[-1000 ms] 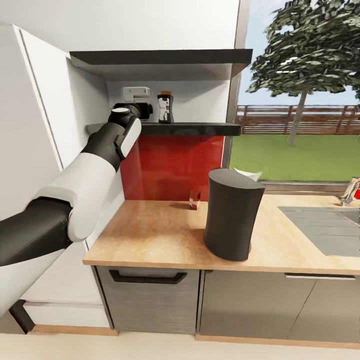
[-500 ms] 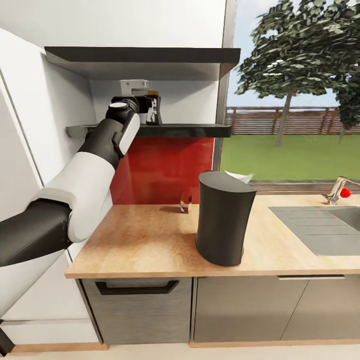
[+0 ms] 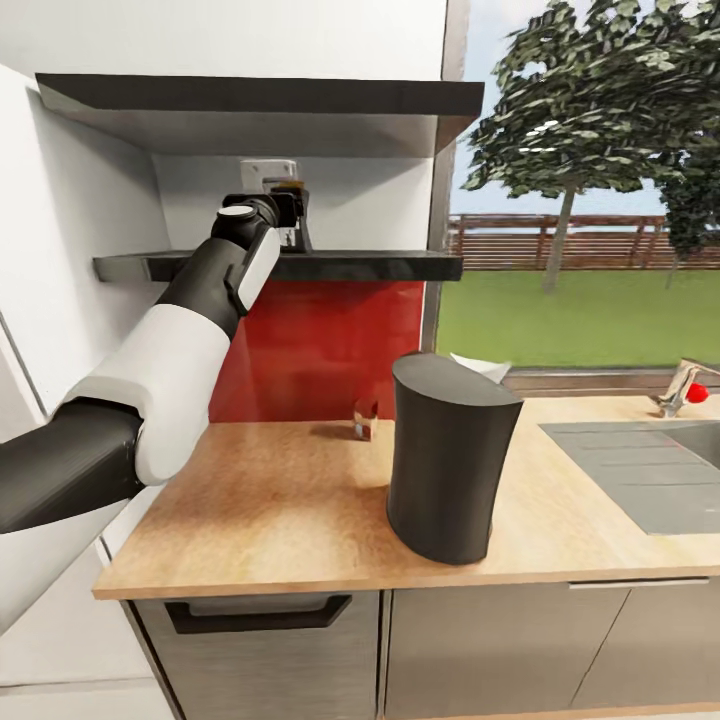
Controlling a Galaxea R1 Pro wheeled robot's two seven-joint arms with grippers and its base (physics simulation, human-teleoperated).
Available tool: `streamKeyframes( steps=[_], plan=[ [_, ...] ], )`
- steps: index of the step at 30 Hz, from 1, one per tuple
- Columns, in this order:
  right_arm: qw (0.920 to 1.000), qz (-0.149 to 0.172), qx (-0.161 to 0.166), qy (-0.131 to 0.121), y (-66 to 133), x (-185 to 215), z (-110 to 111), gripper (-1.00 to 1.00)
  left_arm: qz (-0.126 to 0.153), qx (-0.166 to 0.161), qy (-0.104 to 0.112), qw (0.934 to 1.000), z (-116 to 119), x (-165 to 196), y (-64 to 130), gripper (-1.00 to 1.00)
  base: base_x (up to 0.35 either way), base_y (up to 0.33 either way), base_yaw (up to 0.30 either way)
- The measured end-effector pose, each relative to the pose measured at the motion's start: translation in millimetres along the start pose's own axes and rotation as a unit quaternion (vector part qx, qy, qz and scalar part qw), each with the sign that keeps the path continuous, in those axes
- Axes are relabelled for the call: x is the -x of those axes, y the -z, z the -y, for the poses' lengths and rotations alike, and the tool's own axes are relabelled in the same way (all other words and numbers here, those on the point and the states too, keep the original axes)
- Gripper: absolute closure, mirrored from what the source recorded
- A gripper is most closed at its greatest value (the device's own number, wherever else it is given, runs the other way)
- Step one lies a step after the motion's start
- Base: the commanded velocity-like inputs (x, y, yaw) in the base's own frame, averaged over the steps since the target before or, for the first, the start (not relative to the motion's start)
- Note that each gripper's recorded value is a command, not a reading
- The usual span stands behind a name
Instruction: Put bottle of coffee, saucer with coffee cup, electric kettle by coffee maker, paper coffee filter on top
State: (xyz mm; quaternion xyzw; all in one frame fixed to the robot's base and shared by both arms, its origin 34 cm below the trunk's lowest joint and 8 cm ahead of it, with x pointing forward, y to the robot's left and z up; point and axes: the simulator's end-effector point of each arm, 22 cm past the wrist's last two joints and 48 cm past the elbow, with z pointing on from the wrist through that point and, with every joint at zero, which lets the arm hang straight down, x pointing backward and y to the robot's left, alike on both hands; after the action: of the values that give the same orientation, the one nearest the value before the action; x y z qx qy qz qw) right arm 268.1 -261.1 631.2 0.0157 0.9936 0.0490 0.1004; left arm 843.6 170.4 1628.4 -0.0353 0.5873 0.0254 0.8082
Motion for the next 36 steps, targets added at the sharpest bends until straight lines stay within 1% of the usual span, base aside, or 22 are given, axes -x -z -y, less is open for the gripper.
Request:
streamKeyframes(
  steps=[4, 10, 14, 20, 26, 27, 28, 30, 32, 34, 36],
  plan=[
    [1.0000, 0.000, 0.000, 0.000, -0.2, 0.1, 0.0, -1.00, 0.000, -0.001, -0.001, 1.0000, 1.2, -0.8, -0.4, -1.00, 0.083, 0.000, -0.001],
    [1.0000, 0.000, 0.000, 0.000, -0.2, 0.2, 0.0, -1.00, -0.004, -0.002, -0.011, 0.9999, 4.9, 5.8, -2.8, -1.00, 0.013, 0.000, 0.000],
    [1.0000, 0.000, 0.000, 0.000, -0.2, 0.2, 0.0, -1.00, -0.018, 0.003, -0.022, 0.9996, 2.8, 12.3, -10.7, -1.00, 0.001, 0.000, 0.000],
    [1.0000, 0.000, 0.000, 0.000, -0.2, 0.2, 0.0, -1.00, -0.020, 0.006, -0.026, 0.9994, -0.2, 19.0, -13.7, -1.00, 0.000, 0.000, 0.000],
    [1.0000, 0.000, 0.000, 0.000, -0.2, 0.1, 0.0, -1.00, -0.020, 0.008, -0.026, 0.9994, -2.0, 15.9, -14.2, -1.00, 0.000, 0.000, 0.000],
    [1.0000, 0.002, 0.001, 0.002, -0.5, -0.8, -3.2, -1.00, -0.024, 0.008, -0.022, 0.9994, -5.8, 15.9, -15.4, -1.00, 0.000, 0.000, 0.000],
    [1.0000, 0.001, 0.003, 0.002, -0.9, -3.1, -7.2, -1.00, -0.026, 0.009, -0.024, 0.9993, -7.9, 17.0, -15.9, -1.00, 0.000, 0.000, 0.000],
    [1.0000, 0.001, 0.009, 0.001, -1.7, -3.1, -16.0, -1.00, -0.021, 0.009, -0.024, 0.9994, -7.2, 25.1, -15.6, -1.00, 0.000, 0.000, 0.000],
    [1.0000, 0.002, 0.009, 0.002, -1.7, -2.4, -16.4, -1.00, -0.014, 0.008, -0.026, 0.9995, -5.8, 34.5, -15.0, -1.00, 0.000, 0.000, 0.000],
    [0.9999, 0.002, 0.010, 0.002, -1.9, -1.4, -17.9, -1.00, -0.019, 0.009, -0.030, 0.9993, -7.1, 31.2, -15.1, -1.00, 0.000, 0.000, 0.000],
    [0.9999, 0.003, 0.010, 0.001, -2.0, -0.8, -18.4, -1.00, -0.024, 0.008, -0.029, 0.9993, -8.2, 27.7, -14.9, -1.00, 0.000, 0.000, 0.000]
  ],
)
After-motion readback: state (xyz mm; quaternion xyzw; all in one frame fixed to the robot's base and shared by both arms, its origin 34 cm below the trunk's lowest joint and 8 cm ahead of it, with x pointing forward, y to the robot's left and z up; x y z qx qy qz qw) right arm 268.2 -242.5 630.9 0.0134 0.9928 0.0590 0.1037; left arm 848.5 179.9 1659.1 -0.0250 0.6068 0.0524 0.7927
